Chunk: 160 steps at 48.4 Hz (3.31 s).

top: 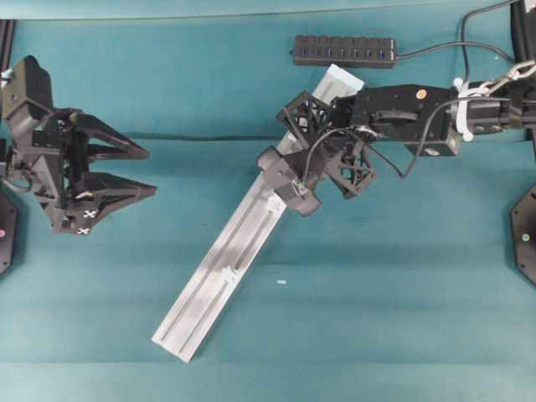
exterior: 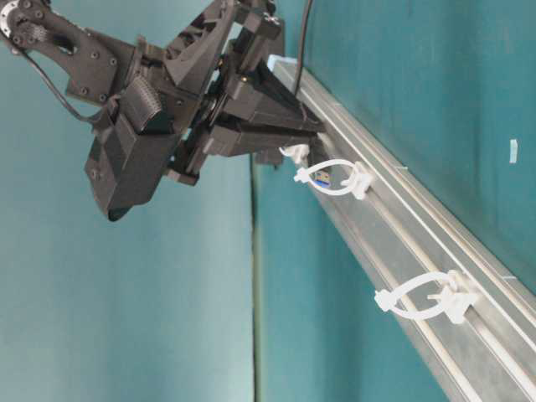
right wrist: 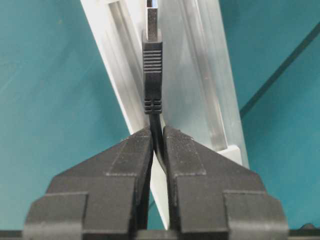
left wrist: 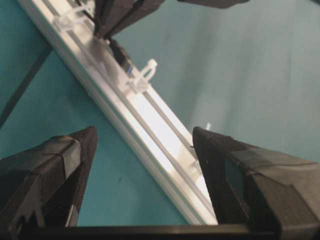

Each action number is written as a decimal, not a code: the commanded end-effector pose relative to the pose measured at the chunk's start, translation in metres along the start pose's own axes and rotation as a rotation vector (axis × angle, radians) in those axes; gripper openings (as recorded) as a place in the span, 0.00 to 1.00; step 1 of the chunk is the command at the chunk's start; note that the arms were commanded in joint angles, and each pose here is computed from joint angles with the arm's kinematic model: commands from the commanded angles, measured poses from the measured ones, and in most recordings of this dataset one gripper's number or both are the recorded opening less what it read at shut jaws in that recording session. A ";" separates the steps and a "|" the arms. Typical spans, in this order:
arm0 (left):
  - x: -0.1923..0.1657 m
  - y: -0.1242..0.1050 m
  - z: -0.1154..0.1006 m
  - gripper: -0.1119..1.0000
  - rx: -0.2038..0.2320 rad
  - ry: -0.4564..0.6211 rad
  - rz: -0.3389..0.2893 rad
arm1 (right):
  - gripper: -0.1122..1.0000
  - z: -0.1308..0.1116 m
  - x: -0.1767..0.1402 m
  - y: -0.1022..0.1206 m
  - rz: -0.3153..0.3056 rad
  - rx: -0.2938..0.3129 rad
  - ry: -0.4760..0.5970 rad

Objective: Pass the USB cable through three rings with both arms.

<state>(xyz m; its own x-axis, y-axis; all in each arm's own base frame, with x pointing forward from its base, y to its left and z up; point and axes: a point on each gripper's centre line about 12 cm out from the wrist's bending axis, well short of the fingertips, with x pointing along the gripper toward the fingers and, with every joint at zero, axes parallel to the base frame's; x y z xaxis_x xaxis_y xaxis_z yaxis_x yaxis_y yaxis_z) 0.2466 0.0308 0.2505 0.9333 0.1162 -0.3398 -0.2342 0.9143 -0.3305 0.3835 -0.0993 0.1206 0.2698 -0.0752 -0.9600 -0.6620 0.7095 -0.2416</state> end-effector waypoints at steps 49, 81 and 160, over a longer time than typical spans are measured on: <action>-0.007 -0.003 0.007 0.86 0.003 -0.031 -0.015 | 0.19 0.025 -0.005 0.005 0.000 -0.095 0.001; -0.007 -0.003 0.007 0.86 -0.001 -0.031 -0.015 | 0.19 0.039 0.000 0.004 0.003 -0.118 -0.005; 0.137 0.010 -0.063 0.86 0.012 0.138 0.012 | 0.19 0.060 -0.012 -0.001 -0.019 0.107 -0.133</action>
<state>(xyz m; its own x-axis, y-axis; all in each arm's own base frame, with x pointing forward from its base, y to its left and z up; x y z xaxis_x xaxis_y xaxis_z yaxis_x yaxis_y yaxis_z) 0.3410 0.0306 0.1797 0.9194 0.0777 -0.3856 -0.2157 0.9193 -0.3292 0.4218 -0.0564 0.1371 0.3648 -0.0017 -0.9311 -0.5967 0.7673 -0.2351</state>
